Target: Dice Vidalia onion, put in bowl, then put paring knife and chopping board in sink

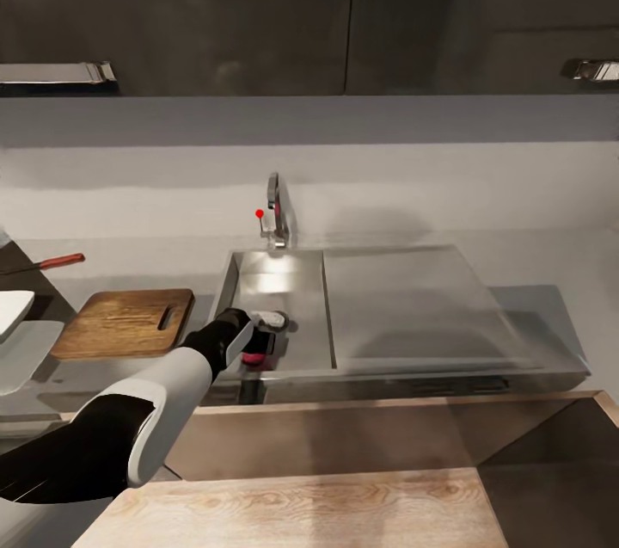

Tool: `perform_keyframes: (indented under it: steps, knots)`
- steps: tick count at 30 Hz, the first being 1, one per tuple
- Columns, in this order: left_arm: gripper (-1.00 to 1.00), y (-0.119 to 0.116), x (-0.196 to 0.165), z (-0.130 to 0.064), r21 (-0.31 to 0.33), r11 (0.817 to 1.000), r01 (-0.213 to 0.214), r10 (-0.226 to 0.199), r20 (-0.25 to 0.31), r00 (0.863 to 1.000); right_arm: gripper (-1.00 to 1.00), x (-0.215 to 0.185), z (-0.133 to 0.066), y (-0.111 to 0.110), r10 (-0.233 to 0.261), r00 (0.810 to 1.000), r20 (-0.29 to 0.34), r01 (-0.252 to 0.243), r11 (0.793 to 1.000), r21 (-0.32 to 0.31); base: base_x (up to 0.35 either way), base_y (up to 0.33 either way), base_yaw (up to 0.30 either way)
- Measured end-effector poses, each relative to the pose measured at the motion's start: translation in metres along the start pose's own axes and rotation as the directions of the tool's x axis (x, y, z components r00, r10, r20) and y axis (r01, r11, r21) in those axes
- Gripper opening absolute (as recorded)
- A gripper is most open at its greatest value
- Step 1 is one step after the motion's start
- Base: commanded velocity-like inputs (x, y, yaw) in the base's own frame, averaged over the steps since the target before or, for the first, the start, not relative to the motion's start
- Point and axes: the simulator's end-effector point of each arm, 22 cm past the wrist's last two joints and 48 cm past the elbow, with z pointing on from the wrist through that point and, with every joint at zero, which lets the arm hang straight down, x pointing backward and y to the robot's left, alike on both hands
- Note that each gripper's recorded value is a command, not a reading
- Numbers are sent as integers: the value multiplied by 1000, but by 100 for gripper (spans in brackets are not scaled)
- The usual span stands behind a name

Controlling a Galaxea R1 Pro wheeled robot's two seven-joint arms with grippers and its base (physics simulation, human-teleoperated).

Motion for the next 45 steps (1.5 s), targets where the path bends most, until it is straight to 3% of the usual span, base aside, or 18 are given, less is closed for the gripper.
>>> perform_keyframes:
  steps: [7, 12, 16, 20, 24, 28, 32, 40, 45]
  knots:
    - [-100, -1, -15, -10, 0, 1000, 0, 0, 34, 999, 100, -5, -1, 0, 1, 1000, 11, -1, 1000, 0, 0, 0, 0]
    - [-100, -2, -45, -28, 1, 1000, -3, 3, 104, 995, 100, -8, -1, 0, 2, 1000, 19, -2, 1000, -1, 0, 0, 0]
    - [-100, -6, -74, -52, 5, 1000, -10, 9, 149, 989, 100, -11, -1, 0, 2, 1000, 26, -2, 1000, -1, 0, 0, 0]
    - [-100, -11, -114, -92, 10, 1000, -23, 21, 220, 975, 100, -14, -2, 2, 2, 999, 32, -2, 1000, -4, 0, 0, 0]
    - [-100, -13, -130, -117, 12, 999, -30, 26, 264, 964, 100, -16, -2, 1, 3, 999, 38, -3, 1000, -4, 0, 0, 0]
    - [-100, -20, -135, -142, 28, 999, -30, 19, 351, 936, 100, -19, -2, 1, 3, 999, 45, -3, 1000, -5, 0, 0, 0]
    - [-100, -25, -113, -162, 47, 999, -25, 3, 418, 909, 100, -22, -3, 1, 4, 999, 51, -4, 1000, -4, 0, 0, 0]
    - [-100, -22, -88, -216, 57, 998, -16, -18, 552, 834, 100, -27, -4, 1, 5, 998, 65, -4, 1000, -4, 0, 17, 0]
    - [-100, -22, -89, -227, 57, 998, -17, -18, 573, 820, 100, -31, -4, 0, 4, 997, 73, -4, 1000, -4, 0, 141, 0]
